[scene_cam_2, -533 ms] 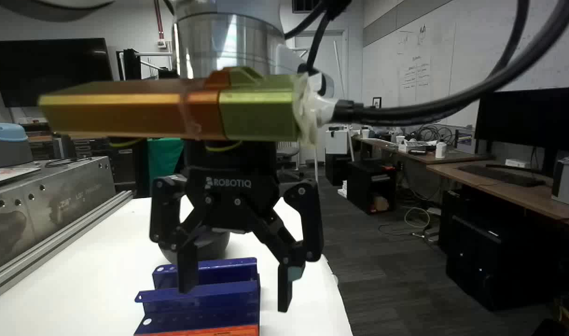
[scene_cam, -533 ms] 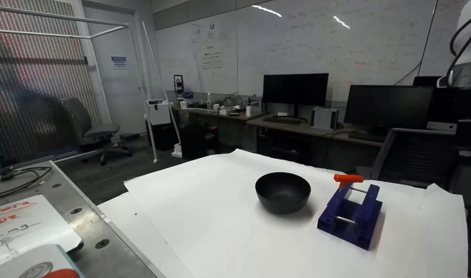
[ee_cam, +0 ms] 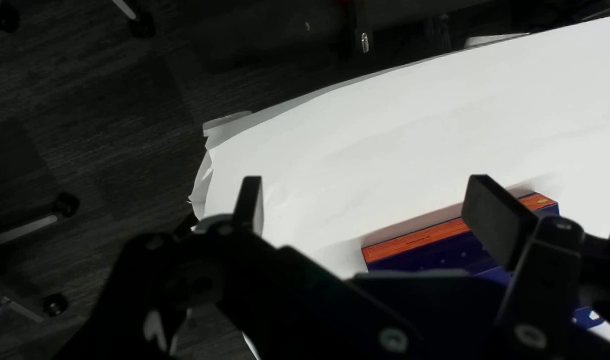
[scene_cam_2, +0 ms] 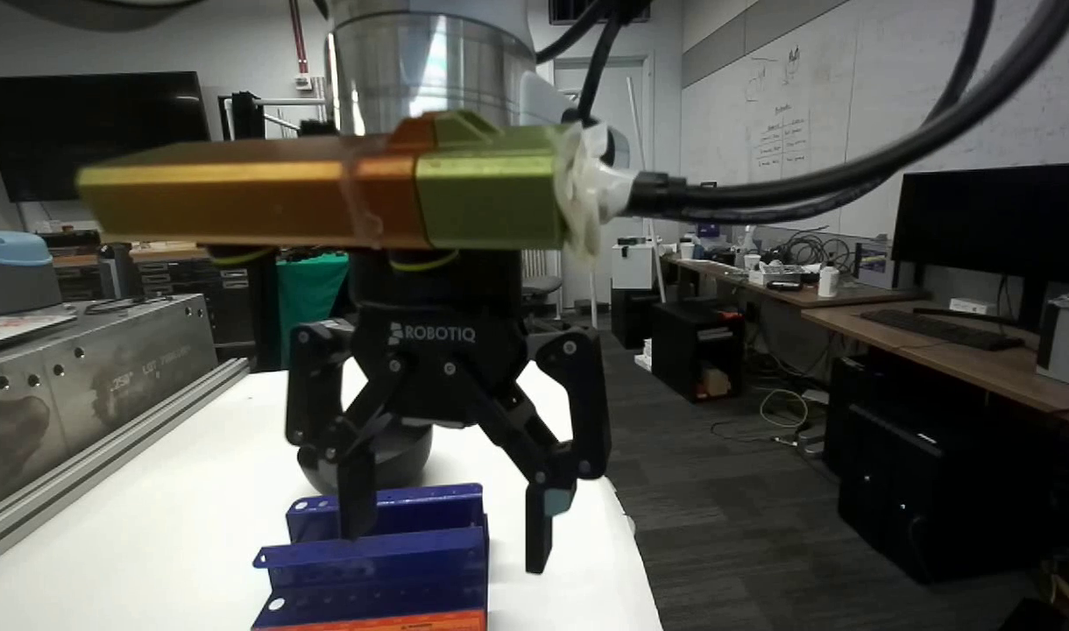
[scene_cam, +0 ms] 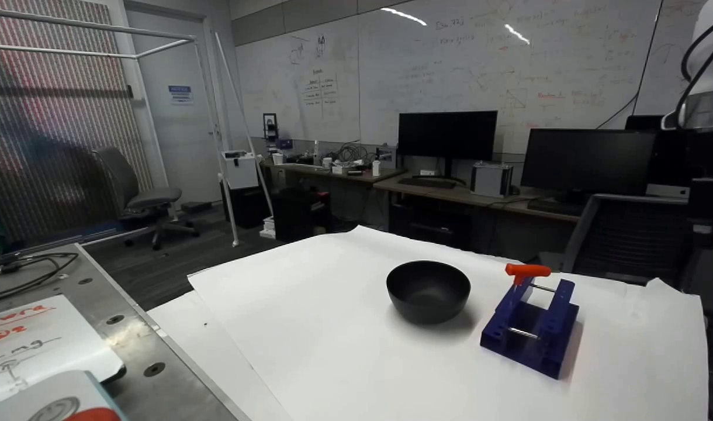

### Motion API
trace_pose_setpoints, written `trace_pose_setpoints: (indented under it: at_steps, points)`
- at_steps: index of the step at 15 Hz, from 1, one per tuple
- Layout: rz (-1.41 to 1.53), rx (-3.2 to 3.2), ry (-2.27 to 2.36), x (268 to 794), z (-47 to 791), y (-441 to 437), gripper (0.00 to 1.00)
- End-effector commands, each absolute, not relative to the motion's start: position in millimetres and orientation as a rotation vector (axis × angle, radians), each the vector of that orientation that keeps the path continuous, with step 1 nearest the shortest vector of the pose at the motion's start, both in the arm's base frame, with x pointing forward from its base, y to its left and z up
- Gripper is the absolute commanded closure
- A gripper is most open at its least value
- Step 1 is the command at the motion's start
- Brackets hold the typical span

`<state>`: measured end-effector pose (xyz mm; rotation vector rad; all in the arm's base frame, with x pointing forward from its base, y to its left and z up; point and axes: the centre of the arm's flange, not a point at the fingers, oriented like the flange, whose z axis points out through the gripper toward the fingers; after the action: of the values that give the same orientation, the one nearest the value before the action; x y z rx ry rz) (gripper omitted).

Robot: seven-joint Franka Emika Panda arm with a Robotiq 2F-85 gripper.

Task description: Remove the wrench from the blue tool box and put it in the bowl

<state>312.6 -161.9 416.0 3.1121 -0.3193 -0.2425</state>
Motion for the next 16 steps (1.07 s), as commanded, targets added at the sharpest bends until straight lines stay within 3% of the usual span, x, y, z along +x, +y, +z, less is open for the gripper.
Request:
trace_pose_setpoints:
  at_steps: [1,16]
  points:
    - [-0.242,3.112,-0.319,312.6,416.0,-161.9,0.00]
    - [-0.011,3.124,0.195,462.8,367.1,-14.4,0.00]
